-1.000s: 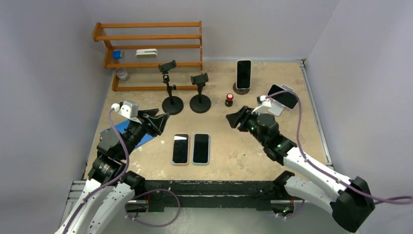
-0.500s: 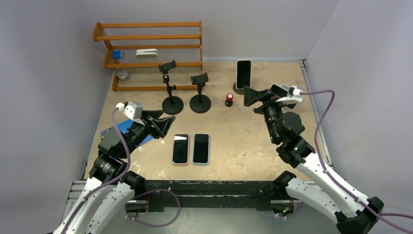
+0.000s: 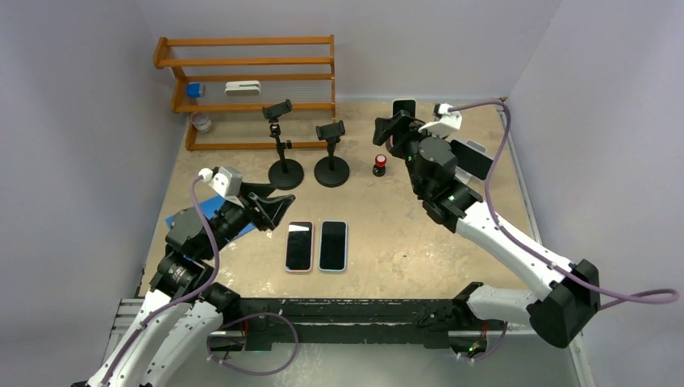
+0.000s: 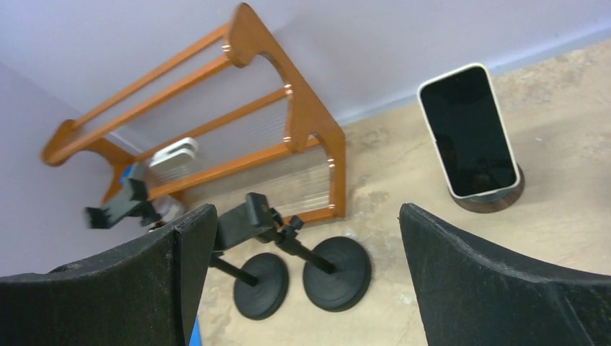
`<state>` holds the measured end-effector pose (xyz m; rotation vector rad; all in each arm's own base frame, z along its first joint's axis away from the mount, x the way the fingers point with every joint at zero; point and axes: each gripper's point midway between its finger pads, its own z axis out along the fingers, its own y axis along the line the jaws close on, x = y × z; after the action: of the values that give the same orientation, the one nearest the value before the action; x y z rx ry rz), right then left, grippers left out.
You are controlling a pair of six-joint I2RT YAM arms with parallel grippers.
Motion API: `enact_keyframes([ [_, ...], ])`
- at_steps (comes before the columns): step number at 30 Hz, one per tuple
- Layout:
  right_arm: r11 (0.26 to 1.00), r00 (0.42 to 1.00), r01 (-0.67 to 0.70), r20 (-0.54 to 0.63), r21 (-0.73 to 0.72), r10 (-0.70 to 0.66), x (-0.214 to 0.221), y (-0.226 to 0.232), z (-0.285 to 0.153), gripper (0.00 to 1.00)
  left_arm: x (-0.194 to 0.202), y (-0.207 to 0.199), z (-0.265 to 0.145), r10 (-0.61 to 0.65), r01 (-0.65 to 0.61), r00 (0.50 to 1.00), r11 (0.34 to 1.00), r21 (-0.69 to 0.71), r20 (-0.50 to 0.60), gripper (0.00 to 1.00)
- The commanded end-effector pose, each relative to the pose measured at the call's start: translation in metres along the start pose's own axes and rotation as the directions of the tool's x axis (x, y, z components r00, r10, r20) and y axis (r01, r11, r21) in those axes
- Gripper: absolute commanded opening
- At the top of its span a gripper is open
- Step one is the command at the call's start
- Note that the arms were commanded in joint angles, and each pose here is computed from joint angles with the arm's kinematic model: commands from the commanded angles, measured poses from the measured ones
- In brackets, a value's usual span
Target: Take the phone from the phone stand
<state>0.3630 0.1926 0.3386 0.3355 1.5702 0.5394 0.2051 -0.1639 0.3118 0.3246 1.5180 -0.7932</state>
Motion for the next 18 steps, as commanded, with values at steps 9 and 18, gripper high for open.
enact_keyframes([
  [9,0.996,0.985,-0.047,0.167,0.075,0.034,-0.031,-0.022,0.051,0.96,0.005,0.01,0.013,0.029,-0.029,0.999,0.999,-0.027,-0.017,0.54],
  [18,0.969,0.989,0.104,0.08,0.224,-0.125,-0.014,-0.058,0.103,0.99,0.011,0.019,0.018,0.022,-0.025,0.999,0.997,-0.069,-0.043,0.52],
])
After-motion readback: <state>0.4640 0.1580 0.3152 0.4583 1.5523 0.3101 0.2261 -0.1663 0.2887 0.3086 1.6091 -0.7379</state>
